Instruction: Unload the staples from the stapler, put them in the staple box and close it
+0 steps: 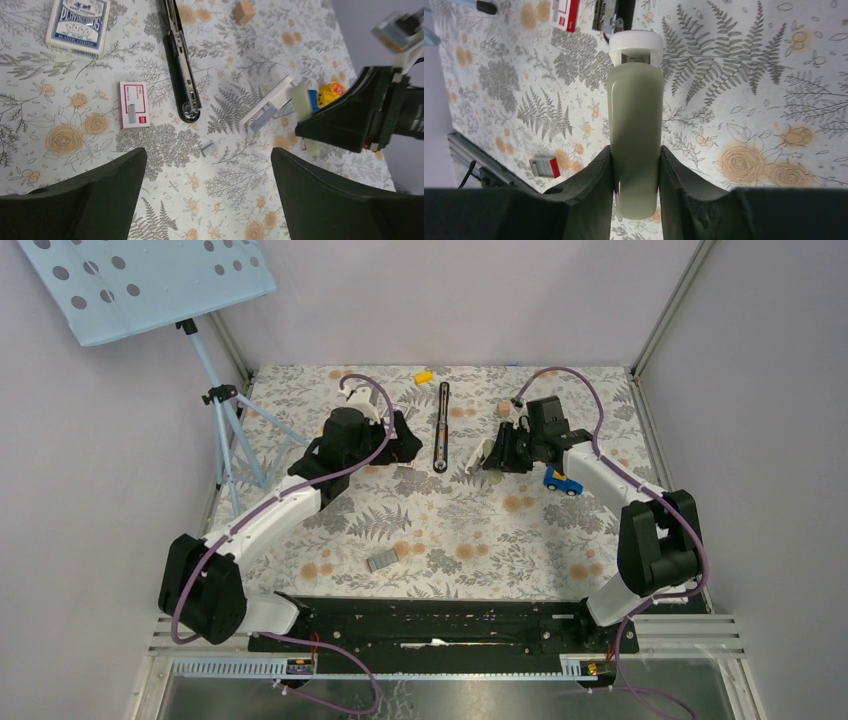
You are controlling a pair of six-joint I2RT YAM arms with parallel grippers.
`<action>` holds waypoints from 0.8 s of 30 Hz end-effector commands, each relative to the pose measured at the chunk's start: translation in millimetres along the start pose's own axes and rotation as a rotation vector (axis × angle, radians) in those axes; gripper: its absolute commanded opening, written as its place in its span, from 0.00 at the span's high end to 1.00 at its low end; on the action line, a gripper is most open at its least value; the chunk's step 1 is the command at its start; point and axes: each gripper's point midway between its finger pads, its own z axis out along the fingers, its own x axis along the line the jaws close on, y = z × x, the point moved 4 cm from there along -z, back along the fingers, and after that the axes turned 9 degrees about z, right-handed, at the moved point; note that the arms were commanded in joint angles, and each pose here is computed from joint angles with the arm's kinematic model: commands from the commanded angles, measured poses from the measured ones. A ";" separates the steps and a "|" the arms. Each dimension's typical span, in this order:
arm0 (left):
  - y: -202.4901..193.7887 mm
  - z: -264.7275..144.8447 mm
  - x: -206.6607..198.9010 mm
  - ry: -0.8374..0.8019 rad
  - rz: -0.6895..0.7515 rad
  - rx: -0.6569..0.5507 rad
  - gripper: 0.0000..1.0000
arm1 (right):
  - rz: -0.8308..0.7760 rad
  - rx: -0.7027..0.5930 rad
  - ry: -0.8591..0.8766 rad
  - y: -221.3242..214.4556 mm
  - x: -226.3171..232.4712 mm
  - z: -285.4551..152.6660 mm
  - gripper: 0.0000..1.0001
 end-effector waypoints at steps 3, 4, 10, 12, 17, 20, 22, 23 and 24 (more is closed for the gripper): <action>44.6 -13.3 6.2 -0.052 -0.079 -0.170 0.01 | -0.070 -0.069 0.156 9.5 30.3 -20.8 1.00; 48.6 -14.5 7.3 -0.078 -0.088 -0.185 0.01 | -0.075 -0.069 0.162 9.2 31.2 -22.0 1.00; 52.4 -19.9 9.0 -0.165 -0.031 -0.303 0.01 | -0.115 -0.008 0.267 -2.7 41.8 -27.0 1.00; 41.0 -13.4 6.0 -0.203 0.046 -0.249 0.01 | -0.135 0.014 0.323 -7.3 46.7 -28.1 1.00; 11.4 -5.0 -19.5 -0.285 0.279 -0.222 0.01 | -0.189 0.041 0.447 -13.2 60.6 -35.8 1.00; -0.9 -3.1 -34.5 -0.298 0.409 -0.247 0.02 | -0.210 0.049 0.509 -13.9 69.3 -41.4 1.00; -5.3 -0.8 -38.4 -0.302 0.440 -0.243 0.06 | -0.213 0.046 0.528 -13.9 71.7 -43.3 1.00; -7.4 0.4 -39.6 -0.307 0.450 -0.239 0.08 | -0.215 0.044 0.539 -14.1 73.2 -44.0 1.00; -10.1 1.9 -40.3 -0.311 0.459 -0.231 0.11 | -0.218 0.044 0.552 -14.8 74.4 -45.2 1.00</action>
